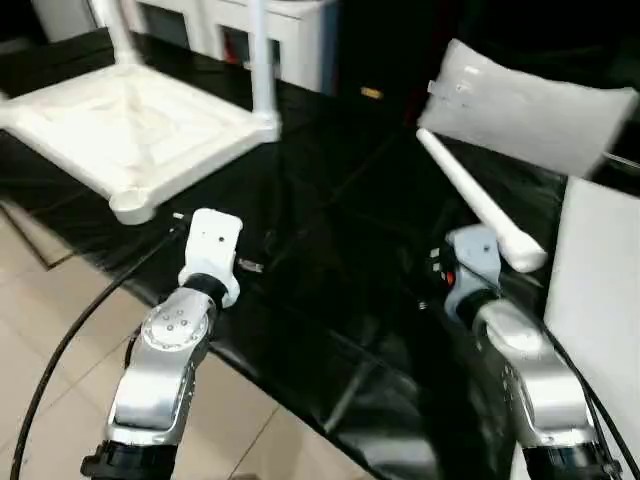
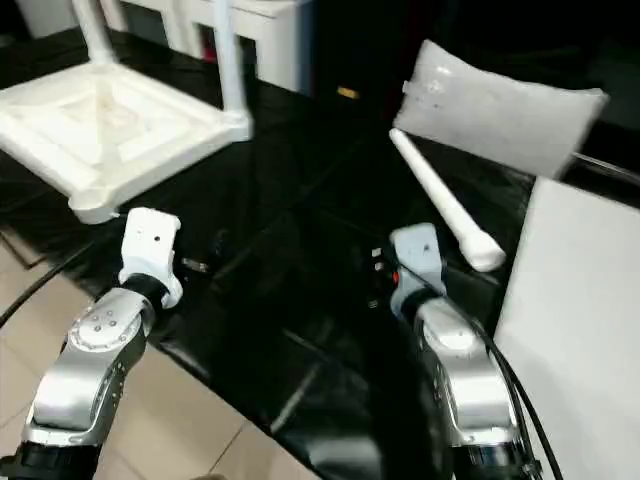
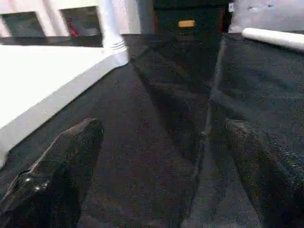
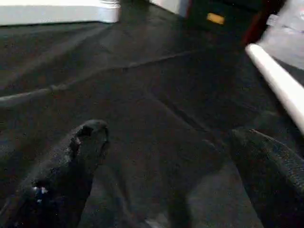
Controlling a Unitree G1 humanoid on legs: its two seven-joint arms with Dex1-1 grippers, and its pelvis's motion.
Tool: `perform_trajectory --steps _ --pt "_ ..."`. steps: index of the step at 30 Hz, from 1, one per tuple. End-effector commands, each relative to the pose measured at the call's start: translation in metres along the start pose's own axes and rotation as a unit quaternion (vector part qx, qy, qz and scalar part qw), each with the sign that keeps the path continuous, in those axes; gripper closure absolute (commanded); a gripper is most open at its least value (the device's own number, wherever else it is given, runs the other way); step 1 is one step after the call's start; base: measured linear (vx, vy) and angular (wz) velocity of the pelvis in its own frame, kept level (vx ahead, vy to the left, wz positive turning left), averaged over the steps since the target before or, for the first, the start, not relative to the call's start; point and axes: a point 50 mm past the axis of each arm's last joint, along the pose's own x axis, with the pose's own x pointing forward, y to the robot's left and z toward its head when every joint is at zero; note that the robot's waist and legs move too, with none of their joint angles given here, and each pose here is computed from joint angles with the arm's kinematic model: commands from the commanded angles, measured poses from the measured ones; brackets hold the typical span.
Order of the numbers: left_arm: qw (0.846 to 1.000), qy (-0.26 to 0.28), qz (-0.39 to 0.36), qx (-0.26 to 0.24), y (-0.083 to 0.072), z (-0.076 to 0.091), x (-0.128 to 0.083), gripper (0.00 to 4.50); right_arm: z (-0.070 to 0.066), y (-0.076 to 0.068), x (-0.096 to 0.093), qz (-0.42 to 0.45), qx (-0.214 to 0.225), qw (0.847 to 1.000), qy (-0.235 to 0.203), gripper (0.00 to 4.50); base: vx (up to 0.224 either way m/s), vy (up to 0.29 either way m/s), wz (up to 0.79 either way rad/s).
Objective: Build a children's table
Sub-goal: Move to table
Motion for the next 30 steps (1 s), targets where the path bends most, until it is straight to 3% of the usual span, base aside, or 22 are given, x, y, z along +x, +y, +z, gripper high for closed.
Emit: perform_trajectory --steps 1,15,27,30 --pt "1.0 -0.006 0.0 0.006 0.003 0.004 0.0 0.07 0.007 0.001 0.001 -0.001 0.004 1.0 -0.018 0.0 0.072 -0.007 0.39" --pt "1.0 -0.002 -0.017 0.012 0.002 0.002 -0.001 0.07 0.005 0.001 0.001 -0.006 0.011 1.0 -0.013 0.0 0.117 0.003 -0.02" --pt "0.998 0.009 -0.052 0.021 -0.005 -0.001 -0.001 0.07 0.006 0.001 0.001 -0.014 0.008 1.0 -0.019 0.0 0.046 -0.025 -0.12" --pt "0.996 0.03 -0.088 0.005 -0.009 -0.004 -0.004 0.07 0.013 -0.007 0.004 -0.036 -0.001 0.999 -0.026 0.0 -0.056 0.026 0.0"
